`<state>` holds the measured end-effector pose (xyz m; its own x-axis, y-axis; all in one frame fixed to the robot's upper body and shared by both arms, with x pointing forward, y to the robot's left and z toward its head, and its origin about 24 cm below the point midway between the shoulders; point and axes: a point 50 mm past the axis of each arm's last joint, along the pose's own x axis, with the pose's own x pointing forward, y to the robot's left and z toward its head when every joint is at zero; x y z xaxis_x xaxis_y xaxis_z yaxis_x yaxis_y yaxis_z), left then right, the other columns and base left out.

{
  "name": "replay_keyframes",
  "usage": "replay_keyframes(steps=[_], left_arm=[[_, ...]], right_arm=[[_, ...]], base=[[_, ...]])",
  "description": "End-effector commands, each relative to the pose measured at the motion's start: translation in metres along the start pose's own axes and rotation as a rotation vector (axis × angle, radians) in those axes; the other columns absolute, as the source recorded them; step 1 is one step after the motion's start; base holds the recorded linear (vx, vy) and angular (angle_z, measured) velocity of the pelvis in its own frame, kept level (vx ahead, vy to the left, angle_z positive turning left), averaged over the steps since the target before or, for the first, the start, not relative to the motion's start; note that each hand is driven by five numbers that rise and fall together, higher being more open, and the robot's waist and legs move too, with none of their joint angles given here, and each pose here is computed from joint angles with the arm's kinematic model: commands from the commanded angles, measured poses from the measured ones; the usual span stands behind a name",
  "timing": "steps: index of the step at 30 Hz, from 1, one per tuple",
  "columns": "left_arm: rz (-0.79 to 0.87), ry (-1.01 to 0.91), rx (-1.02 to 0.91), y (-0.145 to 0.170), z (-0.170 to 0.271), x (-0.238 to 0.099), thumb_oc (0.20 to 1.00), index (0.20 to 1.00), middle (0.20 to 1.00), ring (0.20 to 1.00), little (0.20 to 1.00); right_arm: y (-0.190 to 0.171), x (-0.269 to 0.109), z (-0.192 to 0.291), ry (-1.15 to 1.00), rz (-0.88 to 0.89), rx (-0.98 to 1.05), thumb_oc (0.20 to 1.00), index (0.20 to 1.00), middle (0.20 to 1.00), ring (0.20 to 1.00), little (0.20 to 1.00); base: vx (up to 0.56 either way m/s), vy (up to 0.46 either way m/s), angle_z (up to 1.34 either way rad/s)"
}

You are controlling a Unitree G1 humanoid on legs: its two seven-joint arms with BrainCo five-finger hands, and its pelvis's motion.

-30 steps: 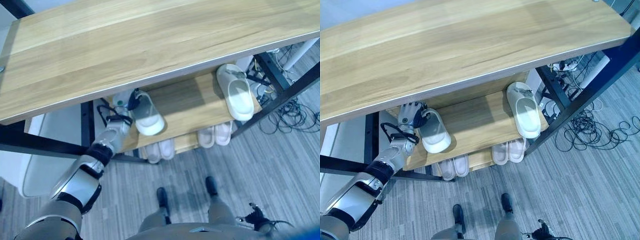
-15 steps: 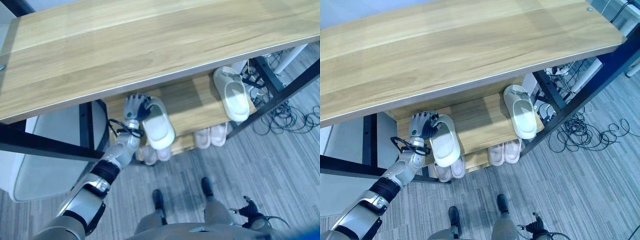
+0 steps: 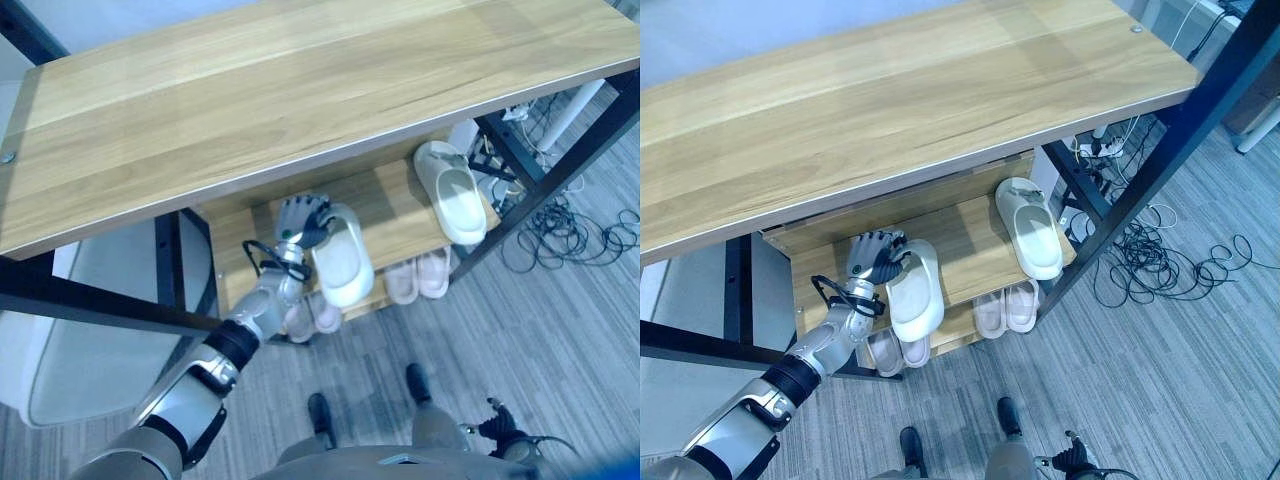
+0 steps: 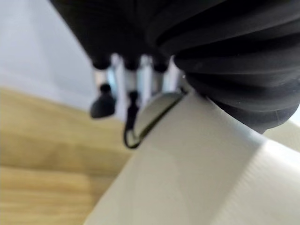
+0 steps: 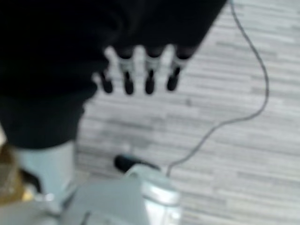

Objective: Arrange the slippers neatly on the shoe rack.

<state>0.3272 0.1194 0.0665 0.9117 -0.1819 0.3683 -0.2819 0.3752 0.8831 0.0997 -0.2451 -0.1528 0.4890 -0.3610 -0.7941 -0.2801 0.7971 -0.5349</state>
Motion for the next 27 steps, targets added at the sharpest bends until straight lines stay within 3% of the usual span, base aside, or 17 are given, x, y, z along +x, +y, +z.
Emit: replay_keyframes(steps=[1, 15, 27], left_arm=[[0.137, -0.038, 0.056, 0.034, 0.013, 0.056, 0.2, 0.2, 0.2, 0.2, 0.2], [0.138, -0.04, 0.173, 0.042, 0.021, 0.084, 0.2, 0.2, 0.2, 0.2, 0.2], [0.133, -0.026, 0.146, 0.04, 0.03, 0.092, 0.2, 0.2, 0.2, 0.2, 0.2]], right_arm=[[-0.031, 0.007, -0.003, 0.026, -0.081, -0.014, 1.0, 1.0, 1.0, 1.0, 1.0], [-0.045, 0.012, 0.008, -0.005, -0.118, -0.047, 1.0, 1.0, 1.0, 1.0, 1.0], [-0.047, 0.013, 0.018, -0.037, -0.126, -0.033, 1.0, 1.0, 1.0, 1.0, 1.0]], base=[[0.0, -0.012, -0.14], [0.0, -0.031, -0.05], [0.01, -0.041, -0.08]])
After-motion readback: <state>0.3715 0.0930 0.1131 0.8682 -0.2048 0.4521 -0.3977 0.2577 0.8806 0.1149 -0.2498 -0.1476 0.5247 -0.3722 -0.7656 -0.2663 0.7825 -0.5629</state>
